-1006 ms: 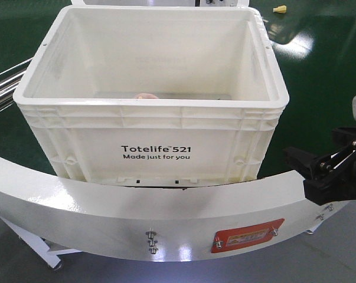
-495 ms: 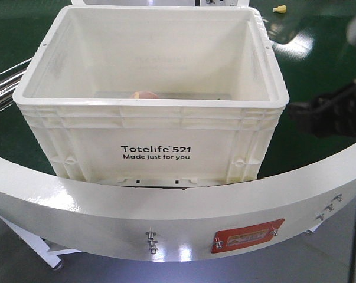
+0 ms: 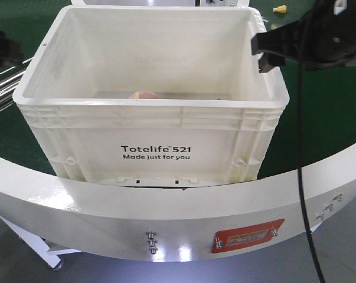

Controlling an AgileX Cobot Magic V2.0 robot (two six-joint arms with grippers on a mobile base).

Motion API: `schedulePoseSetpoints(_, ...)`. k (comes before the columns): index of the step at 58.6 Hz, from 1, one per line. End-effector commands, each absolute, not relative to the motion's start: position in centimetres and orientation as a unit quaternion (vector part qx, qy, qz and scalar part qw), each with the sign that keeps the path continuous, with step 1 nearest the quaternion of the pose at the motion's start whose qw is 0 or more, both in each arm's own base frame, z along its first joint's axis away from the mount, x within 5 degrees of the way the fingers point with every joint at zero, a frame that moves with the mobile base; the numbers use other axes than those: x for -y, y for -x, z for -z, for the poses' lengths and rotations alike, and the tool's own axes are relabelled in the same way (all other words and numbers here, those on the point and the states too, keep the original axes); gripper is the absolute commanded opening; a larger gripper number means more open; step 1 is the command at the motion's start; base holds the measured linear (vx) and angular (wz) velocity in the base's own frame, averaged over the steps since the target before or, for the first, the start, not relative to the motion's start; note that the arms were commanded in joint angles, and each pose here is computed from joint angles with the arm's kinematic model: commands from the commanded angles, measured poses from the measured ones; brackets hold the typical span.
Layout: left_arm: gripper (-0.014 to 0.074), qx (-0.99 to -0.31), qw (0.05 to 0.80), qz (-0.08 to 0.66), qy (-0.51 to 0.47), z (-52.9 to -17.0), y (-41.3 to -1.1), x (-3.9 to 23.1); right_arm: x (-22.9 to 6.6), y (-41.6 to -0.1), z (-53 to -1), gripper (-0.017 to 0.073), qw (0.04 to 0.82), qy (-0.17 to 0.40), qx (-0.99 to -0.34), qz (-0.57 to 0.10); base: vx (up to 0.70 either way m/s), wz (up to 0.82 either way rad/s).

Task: Place moving items into box and shelve
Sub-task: 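Move both grippers to the tote's side rims, then close both grippers on the opposite side rims of the tote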

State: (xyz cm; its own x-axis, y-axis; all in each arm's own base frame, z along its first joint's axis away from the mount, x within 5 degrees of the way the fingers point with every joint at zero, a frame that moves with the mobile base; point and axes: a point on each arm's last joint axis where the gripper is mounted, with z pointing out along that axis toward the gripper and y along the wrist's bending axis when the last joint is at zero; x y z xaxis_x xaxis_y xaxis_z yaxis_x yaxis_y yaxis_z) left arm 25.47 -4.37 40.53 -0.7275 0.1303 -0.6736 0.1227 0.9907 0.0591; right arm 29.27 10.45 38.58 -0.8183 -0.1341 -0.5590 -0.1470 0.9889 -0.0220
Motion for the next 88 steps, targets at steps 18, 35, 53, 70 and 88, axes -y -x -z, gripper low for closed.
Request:
schedulePoseSetpoints(18,0.0570,-0.936,0.346,-0.009,-0.061,-40.6,-31.0,6.8,-11.1,-32.2,-38.4,0.0525,0.278,0.070,-0.958,0.011,0.00,0.00)
schedulePoseSetpoints(35,0.0570,-0.949,0.309,-0.012,-0.057,-38.6,-33.2,7.4,-11.5,-32.6,-38.0,0.0526,0.281,0.065,-0.958,-0.003,0.00,0.00)
schedulePoseSetpoints(53,0.0570,-0.954,0.295,-0.014,-0.056,-37.8,-33.7,7.5,-10.4,-33.5,-37.1,0.0526,0.253,0.038,-0.966,-0.026,0.00,0.00)
schedulePoseSetpoints(70,0.0570,-0.955,0.291,-0.015,-0.056,-37.8,-33.6,7.4,-10.9,-34.2,-35.4,0.0504,0.220,0.046,-0.974,-0.025,0.00,0.00)
schedulePoseSetpoints(88,0.0569,-0.956,0.287,-0.016,-0.057,-37.6,-33.7,7.5,-11.0,-34.1,-35.5,0.0395,0.219,0.066,-0.973,-0.020,0.00,0.00)
